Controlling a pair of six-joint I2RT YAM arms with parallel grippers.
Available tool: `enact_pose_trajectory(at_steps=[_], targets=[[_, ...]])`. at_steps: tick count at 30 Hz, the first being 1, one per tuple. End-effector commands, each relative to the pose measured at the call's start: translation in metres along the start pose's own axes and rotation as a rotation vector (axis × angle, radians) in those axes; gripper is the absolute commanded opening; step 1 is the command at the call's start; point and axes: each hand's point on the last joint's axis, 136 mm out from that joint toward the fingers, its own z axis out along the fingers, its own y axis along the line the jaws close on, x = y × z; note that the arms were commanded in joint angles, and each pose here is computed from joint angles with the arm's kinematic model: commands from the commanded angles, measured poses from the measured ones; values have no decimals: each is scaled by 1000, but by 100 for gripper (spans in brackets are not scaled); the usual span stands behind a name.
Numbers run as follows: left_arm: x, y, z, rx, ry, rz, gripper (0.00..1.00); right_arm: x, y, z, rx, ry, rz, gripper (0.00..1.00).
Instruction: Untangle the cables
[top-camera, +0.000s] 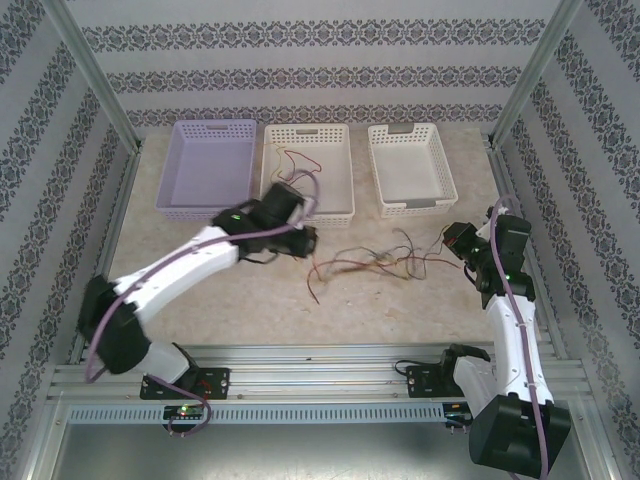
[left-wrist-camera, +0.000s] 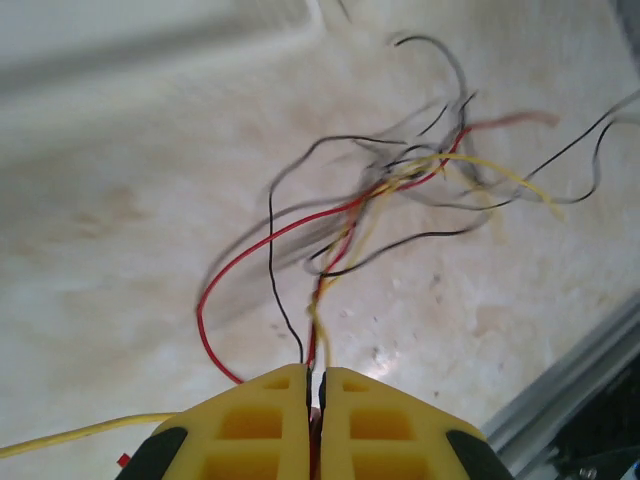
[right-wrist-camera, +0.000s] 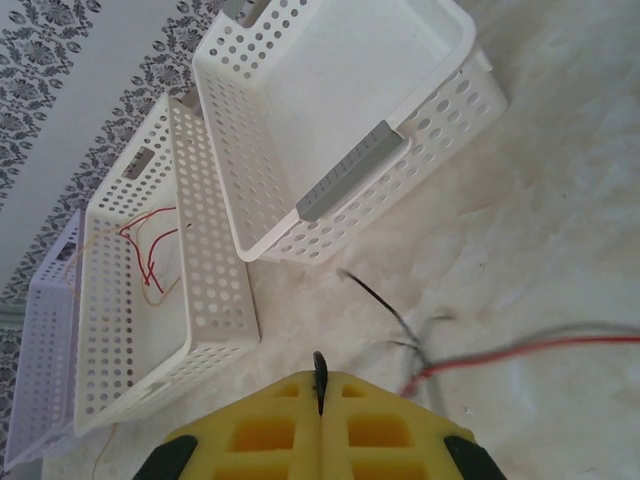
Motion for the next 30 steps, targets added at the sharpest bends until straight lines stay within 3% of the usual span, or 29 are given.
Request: enact_pose_trajectory(at_steps=[1, 10, 19, 23, 30], targets=[[5, 32, -42, -88, 12, 2, 0, -13, 0, -3, 10, -58, 13, 0], [-12, 74, -126, -162, -144, -97, 0, -14, -43, -4, 151, -96, 114, 0], [-16, 89, -206, -306, -319, -119, 0, -18, -94, -16, 254, -140, 273, 0], [-15, 98, -230, -396, -368, -115, 0, -23, -109, -25, 268, -183, 341, 0], [-20, 111, -258, -527, -430, -123, 0, -30, -112, -36, 323, -212, 294, 0]])
